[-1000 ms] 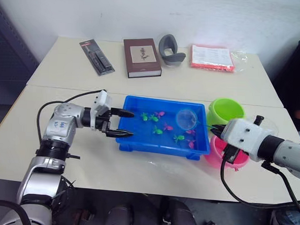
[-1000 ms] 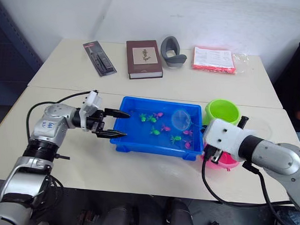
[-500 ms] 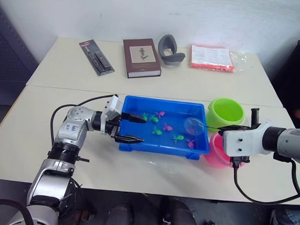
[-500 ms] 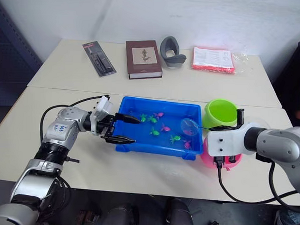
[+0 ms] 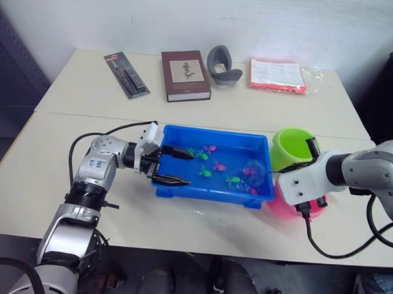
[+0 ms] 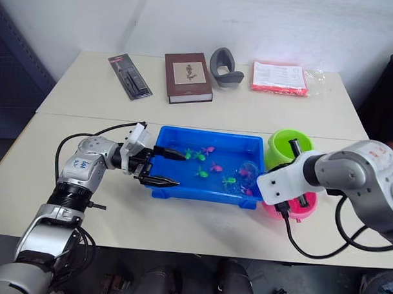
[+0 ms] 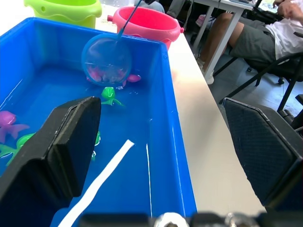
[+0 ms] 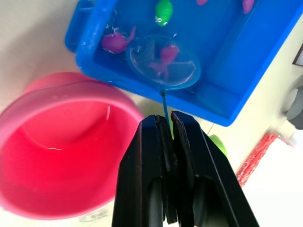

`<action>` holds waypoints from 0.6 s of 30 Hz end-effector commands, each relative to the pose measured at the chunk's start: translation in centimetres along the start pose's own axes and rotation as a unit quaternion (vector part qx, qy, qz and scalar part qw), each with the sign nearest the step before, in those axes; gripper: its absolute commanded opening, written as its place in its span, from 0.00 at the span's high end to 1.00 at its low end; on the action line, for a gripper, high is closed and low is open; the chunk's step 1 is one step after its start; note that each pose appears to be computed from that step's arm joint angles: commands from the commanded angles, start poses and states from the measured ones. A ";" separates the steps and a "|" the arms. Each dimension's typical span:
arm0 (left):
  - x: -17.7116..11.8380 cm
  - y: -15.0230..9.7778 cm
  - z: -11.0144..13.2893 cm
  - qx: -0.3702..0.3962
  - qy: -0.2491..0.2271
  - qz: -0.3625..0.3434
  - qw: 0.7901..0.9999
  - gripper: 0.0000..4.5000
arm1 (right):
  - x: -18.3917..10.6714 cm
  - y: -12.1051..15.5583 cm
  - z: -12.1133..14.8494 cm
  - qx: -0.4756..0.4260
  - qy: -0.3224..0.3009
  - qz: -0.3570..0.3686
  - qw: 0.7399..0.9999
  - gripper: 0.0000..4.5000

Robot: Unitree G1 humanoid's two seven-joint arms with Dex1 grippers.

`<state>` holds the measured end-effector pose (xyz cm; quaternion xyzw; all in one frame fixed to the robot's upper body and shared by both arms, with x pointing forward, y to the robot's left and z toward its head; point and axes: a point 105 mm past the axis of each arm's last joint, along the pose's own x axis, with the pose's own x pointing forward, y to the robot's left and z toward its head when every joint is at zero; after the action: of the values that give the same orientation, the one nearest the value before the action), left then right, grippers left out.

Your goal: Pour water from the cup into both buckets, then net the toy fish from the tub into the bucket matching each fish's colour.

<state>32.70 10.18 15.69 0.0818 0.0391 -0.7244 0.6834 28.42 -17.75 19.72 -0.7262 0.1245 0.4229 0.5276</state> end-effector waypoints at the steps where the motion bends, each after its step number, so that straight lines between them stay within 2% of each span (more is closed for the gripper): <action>1: 0.5 -0.2 1.3 0.022 -0.006 -0.008 1.000 0.01 | -0.1 -1.5 -0.2 -0.024 0.021 -0.027 0.999 1.00; 6: 0.6 -0.5 1.6 0.020 -0.008 -0.002 1.000 0.01 | 0.3 -1.9 0.2 -0.044 0.017 -0.042 0.998 1.00; 18: 0.4 -0.3 1.8 0.018 -0.015 0.006 1.000 0.01 | 0.8 -0.8 -0.2 -0.132 0.013 0.013 0.991 1.00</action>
<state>32.44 9.47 16.51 0.0806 0.0383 -0.7191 0.6892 29.55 -17.34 18.73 -0.7774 0.0888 0.4390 0.4416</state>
